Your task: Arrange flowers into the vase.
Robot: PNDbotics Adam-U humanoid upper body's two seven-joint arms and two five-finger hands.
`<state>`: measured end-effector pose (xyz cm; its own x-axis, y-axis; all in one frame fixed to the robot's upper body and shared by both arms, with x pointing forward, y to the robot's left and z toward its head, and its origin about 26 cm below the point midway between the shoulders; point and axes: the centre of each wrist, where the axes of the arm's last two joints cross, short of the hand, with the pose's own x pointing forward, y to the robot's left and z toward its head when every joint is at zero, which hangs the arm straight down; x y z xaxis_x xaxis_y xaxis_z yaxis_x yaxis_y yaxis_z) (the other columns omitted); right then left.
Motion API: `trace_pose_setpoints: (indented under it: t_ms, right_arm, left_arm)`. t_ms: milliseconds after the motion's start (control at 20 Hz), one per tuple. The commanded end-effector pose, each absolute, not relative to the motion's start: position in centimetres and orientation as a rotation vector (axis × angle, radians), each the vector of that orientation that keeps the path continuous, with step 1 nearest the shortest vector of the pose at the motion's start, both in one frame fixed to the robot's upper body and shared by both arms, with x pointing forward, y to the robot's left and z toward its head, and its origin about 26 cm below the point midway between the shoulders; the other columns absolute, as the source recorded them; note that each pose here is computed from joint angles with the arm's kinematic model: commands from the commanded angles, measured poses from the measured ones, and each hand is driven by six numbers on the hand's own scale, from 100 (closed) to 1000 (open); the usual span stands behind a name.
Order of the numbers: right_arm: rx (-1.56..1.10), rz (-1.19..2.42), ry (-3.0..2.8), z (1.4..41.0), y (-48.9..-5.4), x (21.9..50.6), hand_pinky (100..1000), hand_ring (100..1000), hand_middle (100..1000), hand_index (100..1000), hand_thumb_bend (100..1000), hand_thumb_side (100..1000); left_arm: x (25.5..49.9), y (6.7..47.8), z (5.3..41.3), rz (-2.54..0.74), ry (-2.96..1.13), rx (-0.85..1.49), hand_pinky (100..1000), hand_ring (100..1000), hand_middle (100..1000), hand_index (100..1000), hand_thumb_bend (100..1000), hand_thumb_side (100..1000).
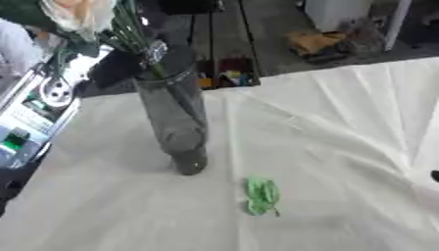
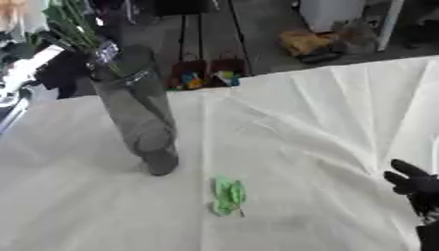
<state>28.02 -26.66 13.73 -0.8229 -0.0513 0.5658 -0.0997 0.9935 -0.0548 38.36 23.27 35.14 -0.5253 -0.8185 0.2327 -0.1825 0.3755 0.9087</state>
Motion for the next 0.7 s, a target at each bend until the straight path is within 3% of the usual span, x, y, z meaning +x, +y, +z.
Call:
trace_pose_setpoints:
  t_ms: [50, 700]
  right_arm:
    - [0.102, 0.119, -2.556, 14.3, -26.82, 27.84, 813, 844, 537, 688, 100, 1000]
    - [0.099, 0.119, -2.555, 14.31, -26.79, 27.85, 814, 845, 537, 688, 100, 1000]
  left_arm:
    - [37.63, 24.31, 36.55, -1.154, -1.949, 0.912, 770, 913, 892, 1000, 100, 1000]
    - [37.33, 24.98, 36.26, -1.207, -1.928, 0.877, 794, 929, 898, 1000, 100, 1000]
